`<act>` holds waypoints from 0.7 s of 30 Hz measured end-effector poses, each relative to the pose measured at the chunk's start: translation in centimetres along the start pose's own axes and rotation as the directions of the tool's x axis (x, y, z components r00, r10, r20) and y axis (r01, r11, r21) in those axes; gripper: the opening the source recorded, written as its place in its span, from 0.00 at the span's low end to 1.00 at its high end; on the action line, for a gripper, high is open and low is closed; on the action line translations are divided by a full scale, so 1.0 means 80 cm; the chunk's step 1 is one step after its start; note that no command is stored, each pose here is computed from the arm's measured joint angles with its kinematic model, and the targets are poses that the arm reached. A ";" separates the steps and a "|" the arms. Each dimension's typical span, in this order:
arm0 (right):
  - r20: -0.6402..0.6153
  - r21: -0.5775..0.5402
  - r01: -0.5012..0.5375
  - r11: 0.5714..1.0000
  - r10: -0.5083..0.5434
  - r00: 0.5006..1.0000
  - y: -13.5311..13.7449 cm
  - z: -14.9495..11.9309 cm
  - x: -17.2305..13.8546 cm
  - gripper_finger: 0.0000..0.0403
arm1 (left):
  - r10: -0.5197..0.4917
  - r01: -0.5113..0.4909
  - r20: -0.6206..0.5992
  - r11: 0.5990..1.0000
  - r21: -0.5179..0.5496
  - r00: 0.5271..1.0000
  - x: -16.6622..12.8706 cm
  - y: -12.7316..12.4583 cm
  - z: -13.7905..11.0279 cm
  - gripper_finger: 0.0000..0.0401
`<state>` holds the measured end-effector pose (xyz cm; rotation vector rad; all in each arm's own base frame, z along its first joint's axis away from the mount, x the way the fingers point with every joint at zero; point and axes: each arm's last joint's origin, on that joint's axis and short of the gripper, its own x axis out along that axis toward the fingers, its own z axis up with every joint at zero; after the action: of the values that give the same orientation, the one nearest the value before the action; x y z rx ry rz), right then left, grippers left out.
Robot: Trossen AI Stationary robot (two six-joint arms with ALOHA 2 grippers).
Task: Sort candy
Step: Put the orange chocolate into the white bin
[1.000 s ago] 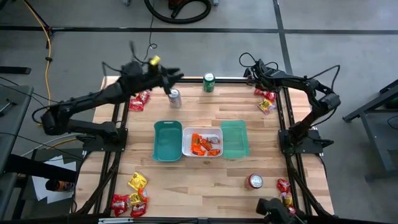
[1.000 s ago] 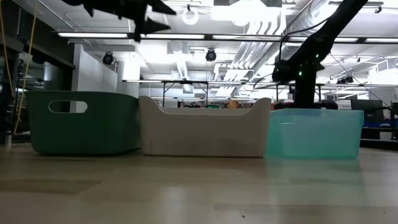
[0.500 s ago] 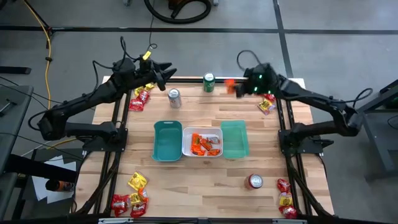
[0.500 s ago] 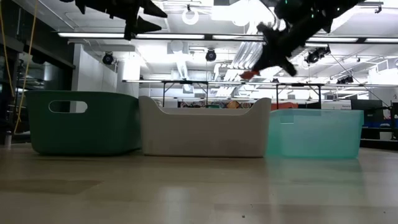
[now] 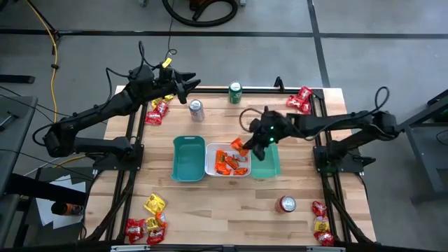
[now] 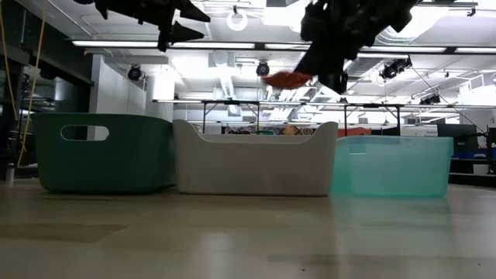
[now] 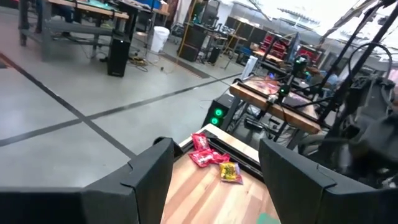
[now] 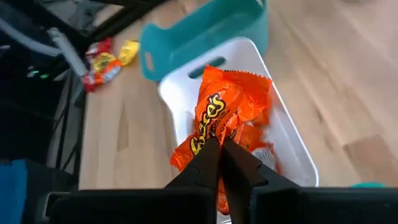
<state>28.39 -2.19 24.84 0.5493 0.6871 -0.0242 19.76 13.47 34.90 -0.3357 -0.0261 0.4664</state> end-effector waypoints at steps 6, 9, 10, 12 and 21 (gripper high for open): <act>-0.039 0.096 0.009 0.995 -0.005 0.999 0.006 -0.011 0.027 0.20 | -0.092 0.091 -0.030 0.995 -0.044 0.995 0.000 -0.003 -0.001 0.56; -0.024 0.108 0.007 0.994 -0.004 1.000 0.015 -0.013 0.030 0.33 | -0.142 0.140 -0.047 0.989 -0.046 0.989 0.000 -0.006 -0.002 0.56; -0.027 0.111 0.007 0.994 -0.004 1.000 0.017 -0.015 0.031 0.37 | -0.157 0.155 -0.052 0.987 -0.046 0.986 0.000 -0.006 -0.002 0.56; -0.029 0.132 0.008 0.991 -0.004 1.000 0.018 -0.016 0.031 0.45 | -0.178 0.175 -0.062 0.983 -0.048 0.982 -0.001 -0.007 -0.003 0.56; -0.008 0.028 0.010 1.000 -0.010 1.000 0.037 0.028 -0.003 0.59 | -0.268 0.259 -0.087 0.961 -0.100 0.959 0.000 -0.022 -0.007 0.56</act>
<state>30.10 -0.74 27.84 0.5733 0.6977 -0.0412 20.62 11.80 34.93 -0.4348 0.0064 0.1829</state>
